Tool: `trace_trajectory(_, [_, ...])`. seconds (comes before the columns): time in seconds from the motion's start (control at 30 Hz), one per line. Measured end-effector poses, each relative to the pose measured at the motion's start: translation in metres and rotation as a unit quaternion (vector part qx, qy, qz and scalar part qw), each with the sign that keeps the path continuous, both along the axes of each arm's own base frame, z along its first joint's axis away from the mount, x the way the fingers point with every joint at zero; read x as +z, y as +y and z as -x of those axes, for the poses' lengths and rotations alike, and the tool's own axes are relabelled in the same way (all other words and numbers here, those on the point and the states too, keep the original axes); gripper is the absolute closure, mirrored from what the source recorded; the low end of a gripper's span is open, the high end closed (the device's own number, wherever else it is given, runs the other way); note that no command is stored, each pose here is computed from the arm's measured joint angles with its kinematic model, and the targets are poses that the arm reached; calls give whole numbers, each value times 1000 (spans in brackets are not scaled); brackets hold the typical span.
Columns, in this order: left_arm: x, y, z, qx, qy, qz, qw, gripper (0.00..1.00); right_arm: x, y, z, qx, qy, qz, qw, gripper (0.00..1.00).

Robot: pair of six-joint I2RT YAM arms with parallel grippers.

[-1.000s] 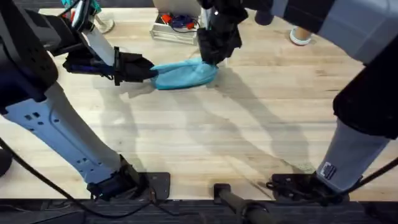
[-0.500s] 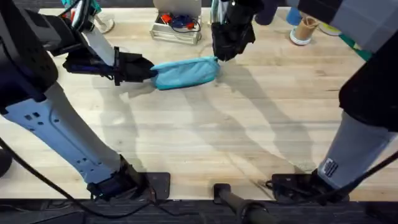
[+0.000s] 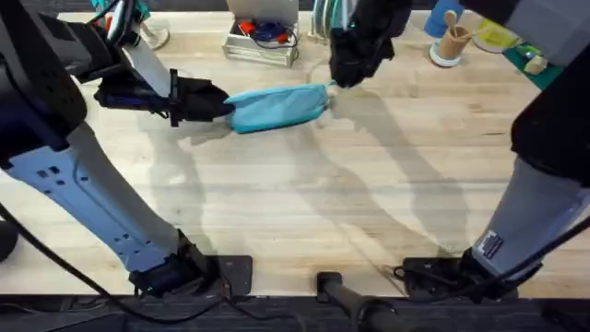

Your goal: Unzip the bag, pick up the pens from the table one at a time and place them inside, then zip the bag closed.

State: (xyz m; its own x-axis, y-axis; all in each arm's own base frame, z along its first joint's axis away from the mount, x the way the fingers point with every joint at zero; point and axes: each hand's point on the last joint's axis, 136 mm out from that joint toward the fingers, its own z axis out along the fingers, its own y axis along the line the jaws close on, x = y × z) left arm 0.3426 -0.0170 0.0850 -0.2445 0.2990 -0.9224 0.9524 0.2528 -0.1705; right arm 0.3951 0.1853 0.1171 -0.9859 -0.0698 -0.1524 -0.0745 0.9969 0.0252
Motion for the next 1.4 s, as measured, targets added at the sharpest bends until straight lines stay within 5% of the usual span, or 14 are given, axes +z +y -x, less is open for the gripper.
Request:
trace_trajectory(0.43, [-1,1,1,-2,2,-4,1000,959,0,-43,-13,-25,-4,36,999,969])
trace_trajectory(1.13, [-2,1,1,-2,2,-5,1000,959,13,-22,-1,2,-7,17,1000,961])
trace_trajectory(1.27, [-2,1,1,-2,2,-5,1000,959,40,-7,12,21,-31,2,999,686])
trace_trajectory(1.4, [-2,1,1,-2,2,-5,1000,959,61,3,29,44,-41,-4,998,99])
